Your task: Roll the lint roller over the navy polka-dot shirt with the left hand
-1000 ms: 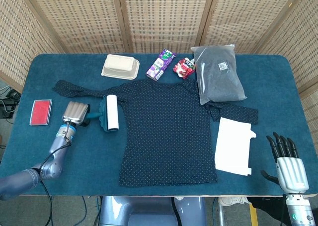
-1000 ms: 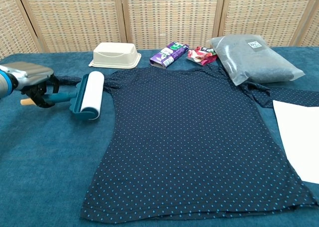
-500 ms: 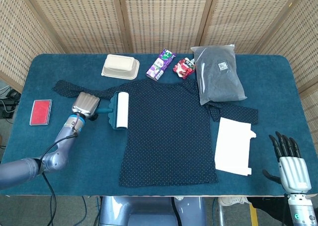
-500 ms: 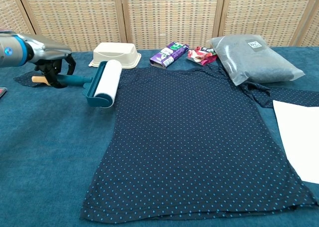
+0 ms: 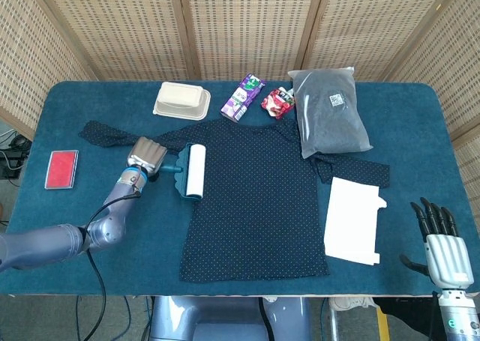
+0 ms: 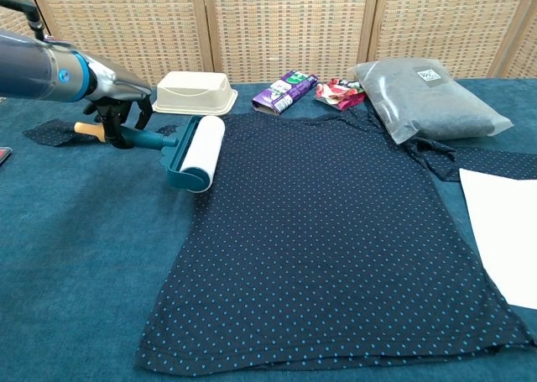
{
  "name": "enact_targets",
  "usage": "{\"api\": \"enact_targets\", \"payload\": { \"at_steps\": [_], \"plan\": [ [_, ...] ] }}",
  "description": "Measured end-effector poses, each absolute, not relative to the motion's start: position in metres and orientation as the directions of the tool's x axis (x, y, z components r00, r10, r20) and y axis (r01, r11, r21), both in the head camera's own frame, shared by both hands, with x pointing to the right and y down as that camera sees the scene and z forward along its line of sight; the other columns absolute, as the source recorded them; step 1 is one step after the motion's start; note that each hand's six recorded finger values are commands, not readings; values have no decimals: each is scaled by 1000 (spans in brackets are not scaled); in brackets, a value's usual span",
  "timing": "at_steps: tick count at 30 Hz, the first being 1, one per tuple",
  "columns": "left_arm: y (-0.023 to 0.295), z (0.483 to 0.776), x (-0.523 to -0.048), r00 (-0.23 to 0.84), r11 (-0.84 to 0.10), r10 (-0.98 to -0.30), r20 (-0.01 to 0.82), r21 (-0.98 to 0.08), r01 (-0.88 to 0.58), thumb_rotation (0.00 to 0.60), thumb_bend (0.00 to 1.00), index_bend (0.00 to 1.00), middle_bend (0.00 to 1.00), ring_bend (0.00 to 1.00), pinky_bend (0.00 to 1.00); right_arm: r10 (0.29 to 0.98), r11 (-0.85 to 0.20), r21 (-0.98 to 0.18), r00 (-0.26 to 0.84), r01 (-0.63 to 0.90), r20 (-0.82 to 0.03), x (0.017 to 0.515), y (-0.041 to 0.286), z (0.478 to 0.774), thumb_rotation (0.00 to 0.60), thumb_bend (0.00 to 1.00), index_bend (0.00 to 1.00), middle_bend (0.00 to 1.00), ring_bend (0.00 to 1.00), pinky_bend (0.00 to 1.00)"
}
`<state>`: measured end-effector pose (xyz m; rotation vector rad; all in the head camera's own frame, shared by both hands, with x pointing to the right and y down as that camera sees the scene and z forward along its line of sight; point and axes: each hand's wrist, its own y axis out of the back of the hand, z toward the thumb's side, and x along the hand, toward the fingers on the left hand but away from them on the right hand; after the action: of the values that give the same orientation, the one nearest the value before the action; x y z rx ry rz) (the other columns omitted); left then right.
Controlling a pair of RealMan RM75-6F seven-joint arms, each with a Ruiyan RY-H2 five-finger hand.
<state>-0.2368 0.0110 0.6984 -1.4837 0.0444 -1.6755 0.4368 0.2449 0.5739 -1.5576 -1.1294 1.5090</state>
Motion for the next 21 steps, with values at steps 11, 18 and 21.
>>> {"api": "enact_targets", "payload": {
  "at_steps": [11,18,21],
  "plan": [
    [11,703,-217,41,-560,-608,793,-465,685,600,1000,905,788,637,602,913,-395,-908,-48,138,-405,437,244,576,600,102,0,0,0,0],
    [17,711,-203,49,-495,-626,778,-446,746,600,1000,907,788,638,602,911,-399,-905,-47,146,-409,437,244,576,600,101,0,0,0,0],
    [22,715,-195,60,-473,-627,776,-441,763,600,1000,908,788,637,602,911,-399,-905,-48,150,-410,438,244,576,600,102,0,0,0,0]
  ]
}}
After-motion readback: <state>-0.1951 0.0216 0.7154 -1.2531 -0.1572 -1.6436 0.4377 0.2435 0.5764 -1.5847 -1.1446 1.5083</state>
